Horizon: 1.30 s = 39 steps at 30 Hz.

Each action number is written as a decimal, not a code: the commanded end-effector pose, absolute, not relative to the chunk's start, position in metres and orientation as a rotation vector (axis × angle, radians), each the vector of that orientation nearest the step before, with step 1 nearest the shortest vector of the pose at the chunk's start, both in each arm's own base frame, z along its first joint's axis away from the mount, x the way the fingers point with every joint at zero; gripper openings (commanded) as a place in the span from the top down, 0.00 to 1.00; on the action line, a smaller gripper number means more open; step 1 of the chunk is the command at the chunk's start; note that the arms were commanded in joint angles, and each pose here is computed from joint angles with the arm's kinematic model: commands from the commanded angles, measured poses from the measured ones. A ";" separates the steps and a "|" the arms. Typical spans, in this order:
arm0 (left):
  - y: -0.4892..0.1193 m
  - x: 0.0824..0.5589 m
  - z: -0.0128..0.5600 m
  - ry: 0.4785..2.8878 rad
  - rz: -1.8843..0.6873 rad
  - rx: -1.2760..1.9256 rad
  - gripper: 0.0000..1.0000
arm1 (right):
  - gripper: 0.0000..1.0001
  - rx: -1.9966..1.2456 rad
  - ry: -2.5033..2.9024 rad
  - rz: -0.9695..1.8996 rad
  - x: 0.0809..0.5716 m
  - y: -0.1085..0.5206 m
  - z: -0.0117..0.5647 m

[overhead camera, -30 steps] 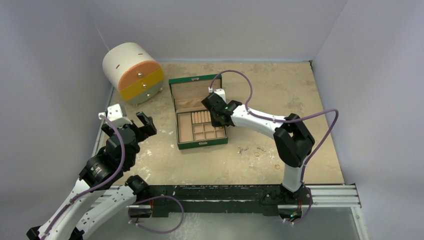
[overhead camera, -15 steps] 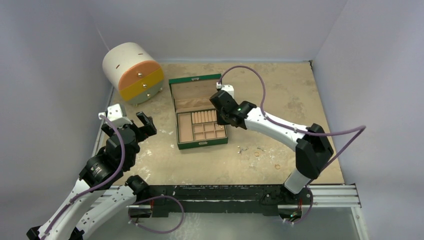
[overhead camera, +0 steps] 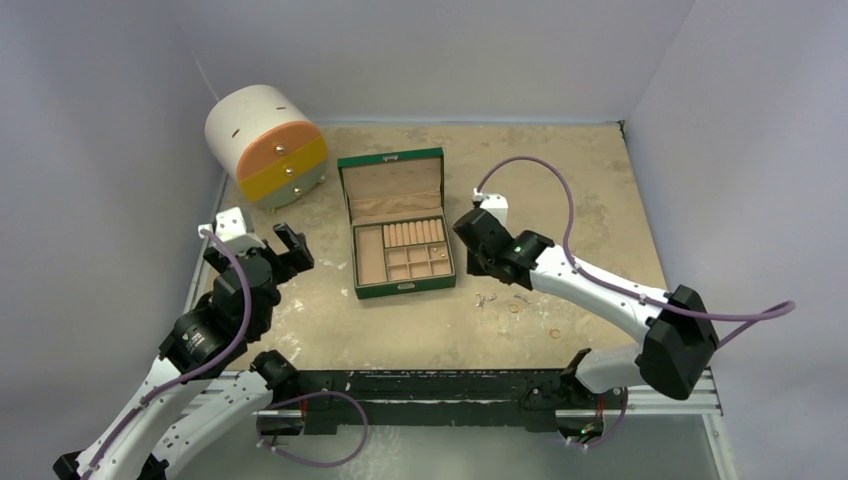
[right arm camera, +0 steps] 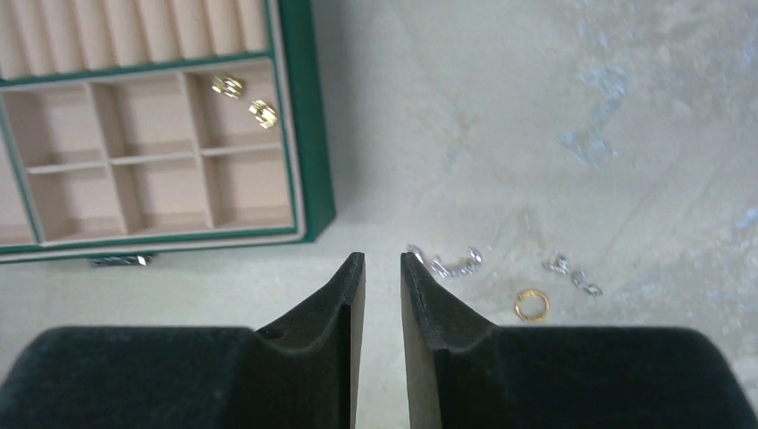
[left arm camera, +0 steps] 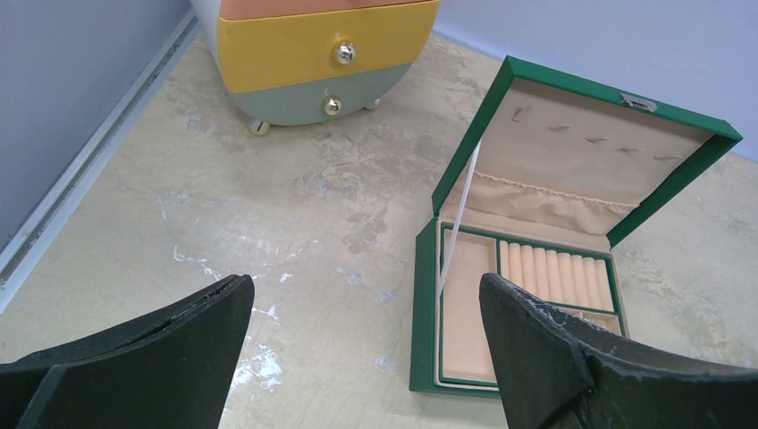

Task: Organize the mixed jewelry

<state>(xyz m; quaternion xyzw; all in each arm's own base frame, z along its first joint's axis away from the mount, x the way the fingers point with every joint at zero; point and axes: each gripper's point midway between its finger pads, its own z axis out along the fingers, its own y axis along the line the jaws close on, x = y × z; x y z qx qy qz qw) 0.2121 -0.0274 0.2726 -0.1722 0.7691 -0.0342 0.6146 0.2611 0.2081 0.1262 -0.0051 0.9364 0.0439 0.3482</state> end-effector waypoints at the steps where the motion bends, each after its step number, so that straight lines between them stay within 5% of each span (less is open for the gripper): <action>1: -0.029 0.217 0.279 1.748 -0.089 -0.415 0.02 | 0.75 0.099 2.432 0.031 0.247 0.178 0.119; 18: -0.032 0.219 0.276 1.763 -0.086 -0.402 0.02 | 0.66 0.497 2.563 -0.163 0.183 0.106 0.046; 39: -0.032 0.218 0.277 1.758 -0.087 -0.404 0.02 | 0.73 0.870 2.484 -0.153 0.191 0.094 0.026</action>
